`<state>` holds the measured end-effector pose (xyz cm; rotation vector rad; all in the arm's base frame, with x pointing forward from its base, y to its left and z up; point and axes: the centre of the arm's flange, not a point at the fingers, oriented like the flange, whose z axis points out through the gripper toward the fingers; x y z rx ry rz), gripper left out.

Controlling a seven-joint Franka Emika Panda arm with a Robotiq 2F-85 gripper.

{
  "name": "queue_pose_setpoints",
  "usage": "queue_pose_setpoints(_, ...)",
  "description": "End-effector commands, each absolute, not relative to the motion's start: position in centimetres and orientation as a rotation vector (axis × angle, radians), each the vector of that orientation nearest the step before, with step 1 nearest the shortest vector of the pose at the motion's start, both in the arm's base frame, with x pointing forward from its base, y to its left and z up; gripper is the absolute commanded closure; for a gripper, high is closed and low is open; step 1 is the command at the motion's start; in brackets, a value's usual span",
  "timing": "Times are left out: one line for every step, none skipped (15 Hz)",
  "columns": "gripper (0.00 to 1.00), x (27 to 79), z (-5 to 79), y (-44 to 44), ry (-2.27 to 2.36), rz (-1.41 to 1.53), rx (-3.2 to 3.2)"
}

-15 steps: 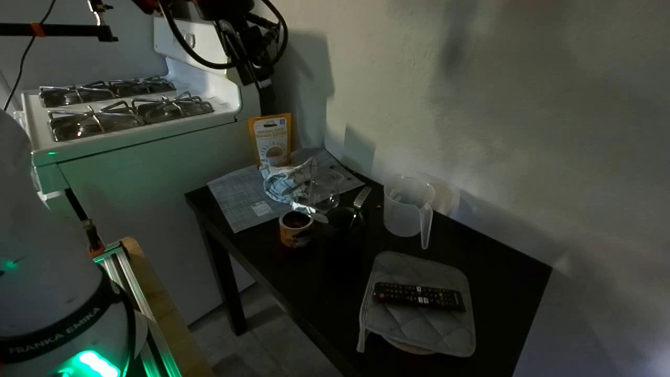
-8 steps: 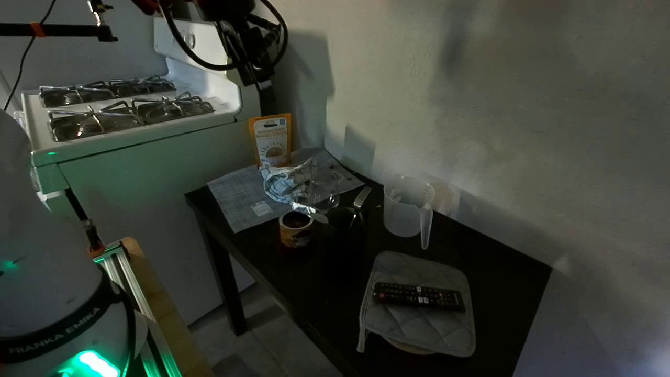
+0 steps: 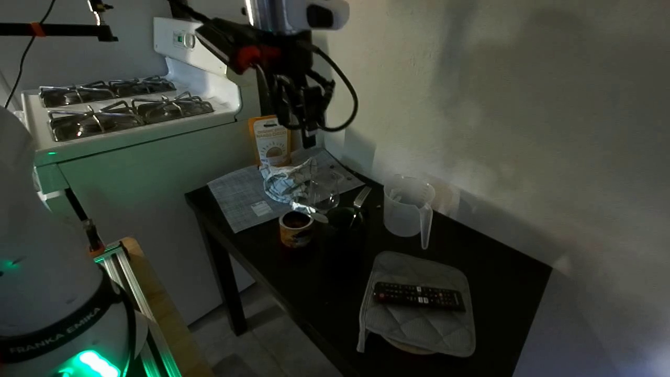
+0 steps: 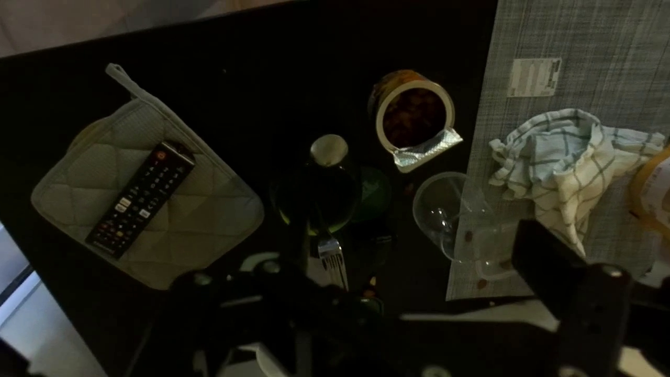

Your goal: Remove the folk from the black cup and place it inside the clear jar

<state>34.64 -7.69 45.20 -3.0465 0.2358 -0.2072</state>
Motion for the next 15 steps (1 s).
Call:
queue_pose_setpoints(0.0, 41.1, 41.7, -11.2, 0.185, 0.019, -3.087)
queue_pose_setpoints(0.0, 42.0, 41.0, -12.0, 0.2, 0.062, -3.104)
queue_pose_setpoints(0.0, 42.8, 40.3, -12.7, 0.242, 0.096, -3.129)
queue_pose_setpoints(0.0, 43.5, 39.9, -13.1, 0.27, 0.122, -3.132)
queue_pose_setpoints(0.0, 40.1, 40.5, -11.6, 0.234, 0.036, -3.099)
queue_pose_setpoints(0.0, 41.2, 39.8, -12.2, 0.244, 0.066, -3.106)
queue_pose_setpoints(0.0, 42.0, 39.3, -12.6, 0.249, 0.087, -3.111)
queue_pose_setpoints(0.0, 42.5, 39.1, -12.8, 0.251, 0.098, -3.114)
queue_pose_setpoints(0.0, 42.8, 38.9, -12.9, 0.251, 0.103, -3.115)
queue_pose_setpoints(0.0, 42.9, 39.0, -12.9, 0.251, 0.103, -3.116)
queue_pose_setpoints(0.0, 42.9, 39.0, -12.9, 0.251, 0.101, -3.116)
queue_pose_setpoints(0.0, 43.6, 38.2, -13.3, 0.244, 0.081, -3.099)
queue_pose_setpoints(0.0, 44.1, 37.8, -13.8, 0.167, 0.044, -3.082)
queue_pose_setpoints(0.0, 44.5, 37.1, -14.6, 0.035, 0.016, -3.038)
queue_pose_setpoints(0.0, 44.9, 36.5, -15.4, -0.03, -0.01, -3.019)
